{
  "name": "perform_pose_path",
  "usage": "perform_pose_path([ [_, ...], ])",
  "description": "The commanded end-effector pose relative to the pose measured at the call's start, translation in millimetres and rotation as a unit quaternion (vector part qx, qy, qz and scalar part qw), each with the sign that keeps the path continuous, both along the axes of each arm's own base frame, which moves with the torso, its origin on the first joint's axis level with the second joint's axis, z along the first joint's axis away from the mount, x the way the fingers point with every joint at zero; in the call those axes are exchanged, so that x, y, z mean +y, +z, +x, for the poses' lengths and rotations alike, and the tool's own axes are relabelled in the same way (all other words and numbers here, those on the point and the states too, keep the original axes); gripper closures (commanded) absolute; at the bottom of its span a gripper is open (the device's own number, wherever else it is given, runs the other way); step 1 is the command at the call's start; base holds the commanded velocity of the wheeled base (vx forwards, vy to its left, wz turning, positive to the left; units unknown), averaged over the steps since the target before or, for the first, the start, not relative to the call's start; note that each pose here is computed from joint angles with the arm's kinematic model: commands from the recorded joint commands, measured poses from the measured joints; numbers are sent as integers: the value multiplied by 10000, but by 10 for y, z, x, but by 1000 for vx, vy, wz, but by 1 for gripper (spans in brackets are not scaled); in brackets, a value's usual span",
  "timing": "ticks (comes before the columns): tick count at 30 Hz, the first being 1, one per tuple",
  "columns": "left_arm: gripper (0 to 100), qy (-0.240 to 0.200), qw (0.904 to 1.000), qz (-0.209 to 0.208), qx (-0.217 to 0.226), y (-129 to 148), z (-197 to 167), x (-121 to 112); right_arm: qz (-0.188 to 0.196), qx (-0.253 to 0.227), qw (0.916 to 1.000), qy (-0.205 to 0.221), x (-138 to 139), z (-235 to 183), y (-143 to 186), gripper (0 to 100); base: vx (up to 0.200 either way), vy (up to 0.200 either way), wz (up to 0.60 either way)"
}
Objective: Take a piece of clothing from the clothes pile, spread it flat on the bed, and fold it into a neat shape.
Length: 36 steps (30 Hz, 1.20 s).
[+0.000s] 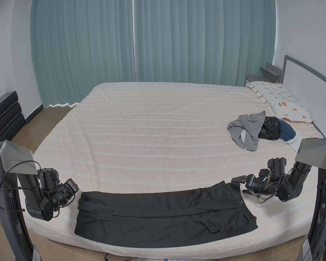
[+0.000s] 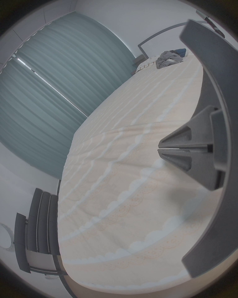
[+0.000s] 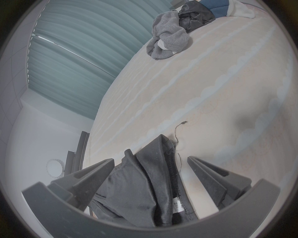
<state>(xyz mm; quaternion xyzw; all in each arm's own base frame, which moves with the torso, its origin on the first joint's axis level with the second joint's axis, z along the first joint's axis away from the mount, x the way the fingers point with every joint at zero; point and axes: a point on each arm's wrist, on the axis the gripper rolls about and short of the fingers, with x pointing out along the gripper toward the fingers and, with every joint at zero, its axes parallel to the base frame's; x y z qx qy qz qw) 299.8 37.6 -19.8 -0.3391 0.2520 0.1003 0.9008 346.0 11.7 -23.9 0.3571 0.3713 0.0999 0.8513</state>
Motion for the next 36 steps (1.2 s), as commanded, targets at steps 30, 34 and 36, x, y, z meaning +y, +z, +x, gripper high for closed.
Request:
perform_pose_path([
  [30,100,39,9996,-270,-47,23,4,-2,79,-110,9988,-475,-11,209,-39,100,0,0,0],
  [34,100,-73,9994,-352,-23,20,-14,-10,76,-66,9989,-457,-5,190,-51,0,0,0,0],
  [36,100,-80,9993,-356,-23,20,-14,-11,73,-97,9989,-463,-6,187,-40,0,0,0,0],
])
